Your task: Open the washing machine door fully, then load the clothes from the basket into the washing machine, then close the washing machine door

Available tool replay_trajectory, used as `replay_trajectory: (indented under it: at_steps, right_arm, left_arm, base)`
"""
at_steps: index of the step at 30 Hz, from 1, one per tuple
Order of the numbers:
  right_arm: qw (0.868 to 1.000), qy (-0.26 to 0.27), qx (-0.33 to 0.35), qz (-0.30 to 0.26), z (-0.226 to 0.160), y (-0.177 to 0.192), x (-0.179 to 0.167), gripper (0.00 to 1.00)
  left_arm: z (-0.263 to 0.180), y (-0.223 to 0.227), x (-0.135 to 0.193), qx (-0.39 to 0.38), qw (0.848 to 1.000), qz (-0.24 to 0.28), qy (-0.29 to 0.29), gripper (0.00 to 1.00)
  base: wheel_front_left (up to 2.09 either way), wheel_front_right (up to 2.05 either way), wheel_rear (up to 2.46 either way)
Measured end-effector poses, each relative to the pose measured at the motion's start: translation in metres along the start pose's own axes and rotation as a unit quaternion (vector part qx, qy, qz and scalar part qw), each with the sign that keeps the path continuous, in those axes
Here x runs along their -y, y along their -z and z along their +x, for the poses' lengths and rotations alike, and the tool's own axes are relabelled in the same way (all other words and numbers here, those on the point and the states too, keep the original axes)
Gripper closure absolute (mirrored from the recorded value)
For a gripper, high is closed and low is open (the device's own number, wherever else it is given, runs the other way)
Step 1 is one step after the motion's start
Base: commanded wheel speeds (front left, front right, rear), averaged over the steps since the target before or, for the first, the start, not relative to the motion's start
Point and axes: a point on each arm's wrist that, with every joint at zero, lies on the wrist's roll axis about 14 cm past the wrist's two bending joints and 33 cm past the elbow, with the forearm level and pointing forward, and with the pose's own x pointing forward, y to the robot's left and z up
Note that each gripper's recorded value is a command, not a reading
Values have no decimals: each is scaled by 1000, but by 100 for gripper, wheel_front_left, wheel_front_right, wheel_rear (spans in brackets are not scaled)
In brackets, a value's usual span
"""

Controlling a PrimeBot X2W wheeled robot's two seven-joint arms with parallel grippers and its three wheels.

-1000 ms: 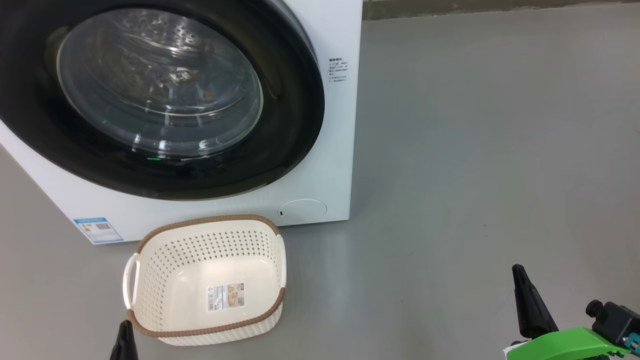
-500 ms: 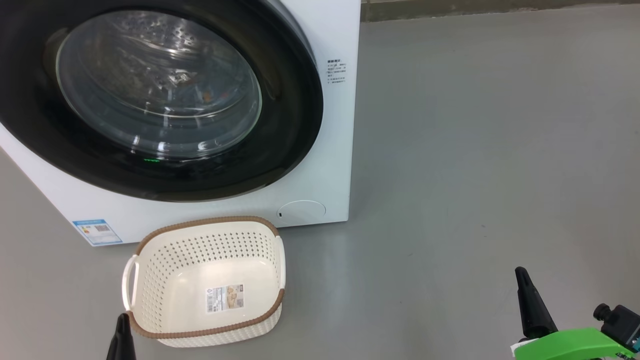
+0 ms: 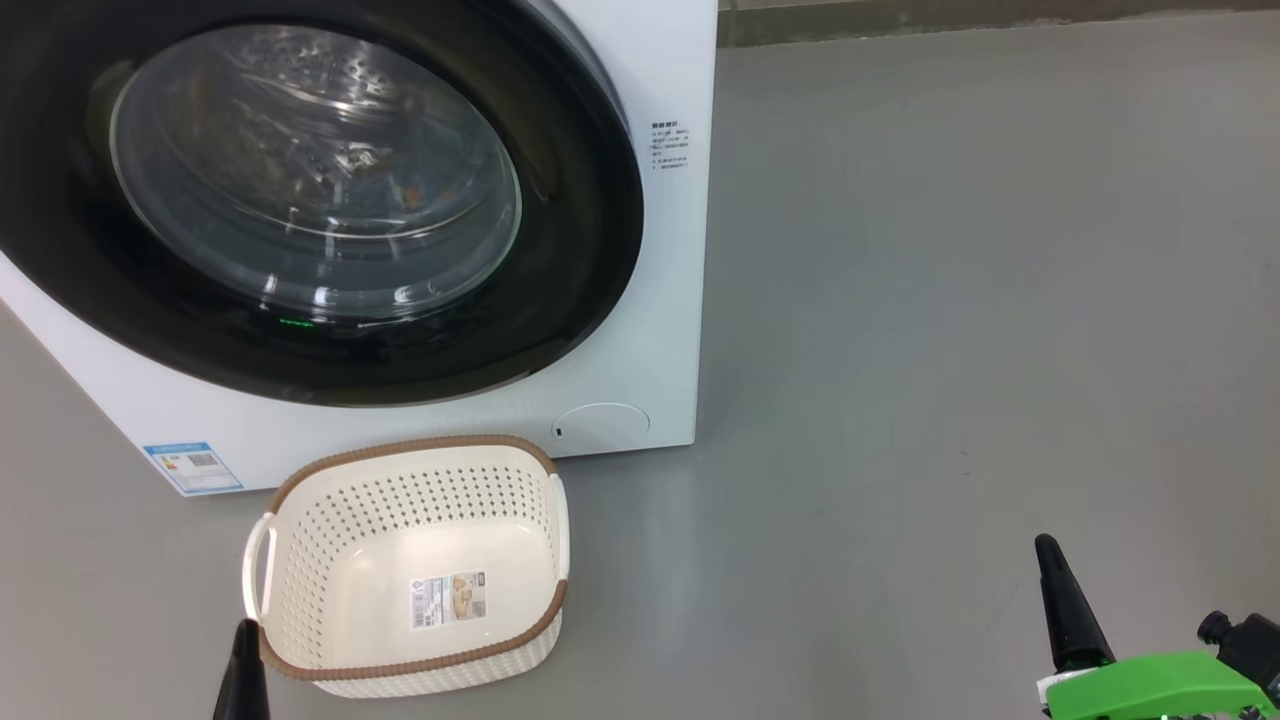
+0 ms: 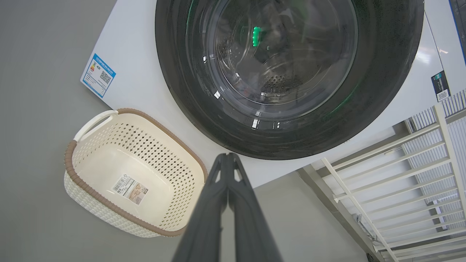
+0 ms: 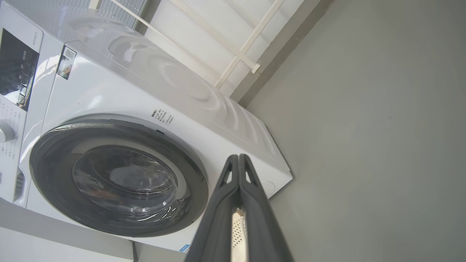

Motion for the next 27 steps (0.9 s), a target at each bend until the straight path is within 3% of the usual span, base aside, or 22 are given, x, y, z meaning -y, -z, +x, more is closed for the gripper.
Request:
replay_trajectory:
  at_steps: [27]
  right_arm:
    - [988, 5, -8, 154, 3, -2, 1, 100]
  left_arm:
    - [11, 0, 11, -19, 988, -153, 16, 100]
  base:
    - [0, 0, 0]
